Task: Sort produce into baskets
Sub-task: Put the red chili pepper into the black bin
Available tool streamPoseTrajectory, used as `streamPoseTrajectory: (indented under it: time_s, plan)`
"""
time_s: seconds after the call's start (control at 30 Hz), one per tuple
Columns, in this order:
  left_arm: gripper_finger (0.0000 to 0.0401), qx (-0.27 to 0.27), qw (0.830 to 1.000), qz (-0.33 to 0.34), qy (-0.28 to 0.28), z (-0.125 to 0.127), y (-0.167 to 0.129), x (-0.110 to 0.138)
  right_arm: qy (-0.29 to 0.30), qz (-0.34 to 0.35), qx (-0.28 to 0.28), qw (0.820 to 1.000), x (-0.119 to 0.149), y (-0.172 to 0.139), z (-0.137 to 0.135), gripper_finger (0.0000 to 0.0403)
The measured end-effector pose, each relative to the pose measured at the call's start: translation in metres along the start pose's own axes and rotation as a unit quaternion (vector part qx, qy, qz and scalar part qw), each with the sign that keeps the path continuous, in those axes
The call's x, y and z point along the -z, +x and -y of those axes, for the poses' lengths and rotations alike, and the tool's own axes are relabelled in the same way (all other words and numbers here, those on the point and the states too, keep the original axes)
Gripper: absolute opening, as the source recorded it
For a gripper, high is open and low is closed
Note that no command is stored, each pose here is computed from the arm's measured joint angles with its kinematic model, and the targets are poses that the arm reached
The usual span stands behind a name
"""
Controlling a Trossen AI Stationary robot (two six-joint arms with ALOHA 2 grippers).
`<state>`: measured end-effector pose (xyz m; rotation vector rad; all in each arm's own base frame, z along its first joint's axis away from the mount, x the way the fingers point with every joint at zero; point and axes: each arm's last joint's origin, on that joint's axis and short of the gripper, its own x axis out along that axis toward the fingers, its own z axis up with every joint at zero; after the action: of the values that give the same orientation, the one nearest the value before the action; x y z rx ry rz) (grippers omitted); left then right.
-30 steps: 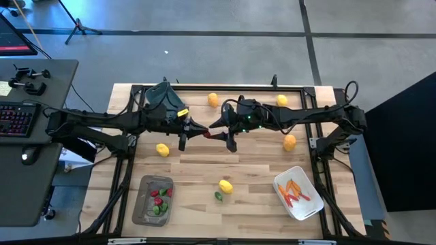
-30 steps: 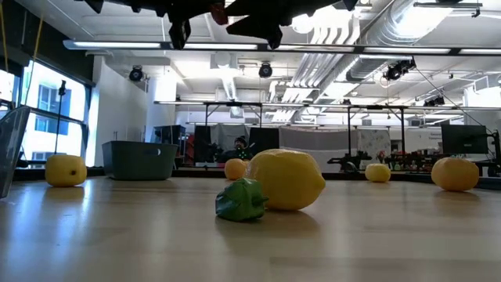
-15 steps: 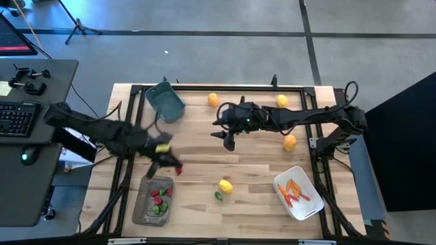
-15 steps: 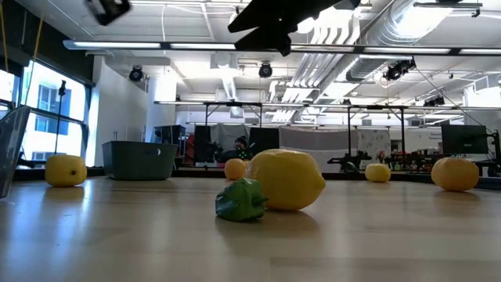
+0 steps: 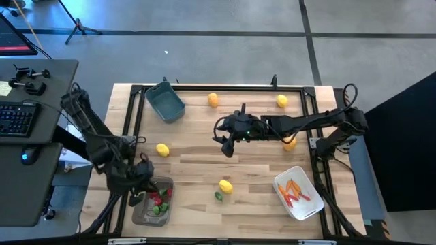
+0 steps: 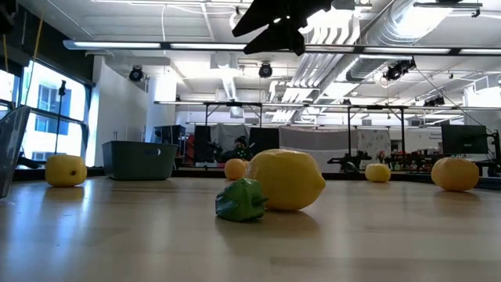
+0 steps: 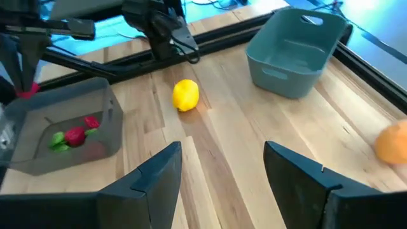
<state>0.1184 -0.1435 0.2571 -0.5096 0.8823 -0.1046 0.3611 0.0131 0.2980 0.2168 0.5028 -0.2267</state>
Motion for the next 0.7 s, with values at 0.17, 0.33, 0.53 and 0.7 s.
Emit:
streamPoseTrajectory:
  time_s: [0.17,0.33,0.53,0.7]
  plan:
    - [0.0,-0.043,0.998,-0.037,-0.023,0.002,0.013,0.015,0.027,-0.016,0.012,0.999,0.006,-0.002,-0.005,0.0213]
    - [0.0,-0.082,0.993,-0.079,-0.021,0.006,0.032,0.029,0.035,-0.038,0.011,0.999,0.013,-0.004,-0.014,0.0213]
    - [0.0,-0.121,0.987,-0.101,-0.005,0.007,0.053,0.04,0.032,-0.05,0.013,0.998,0.023,-0.004,-0.03,0.0213]
    - [0.0,-0.122,0.987,-0.101,-0.007,0.008,0.059,0.041,0.035,-0.075,0.003,0.997,0.041,0.006,-0.048,0.0213]
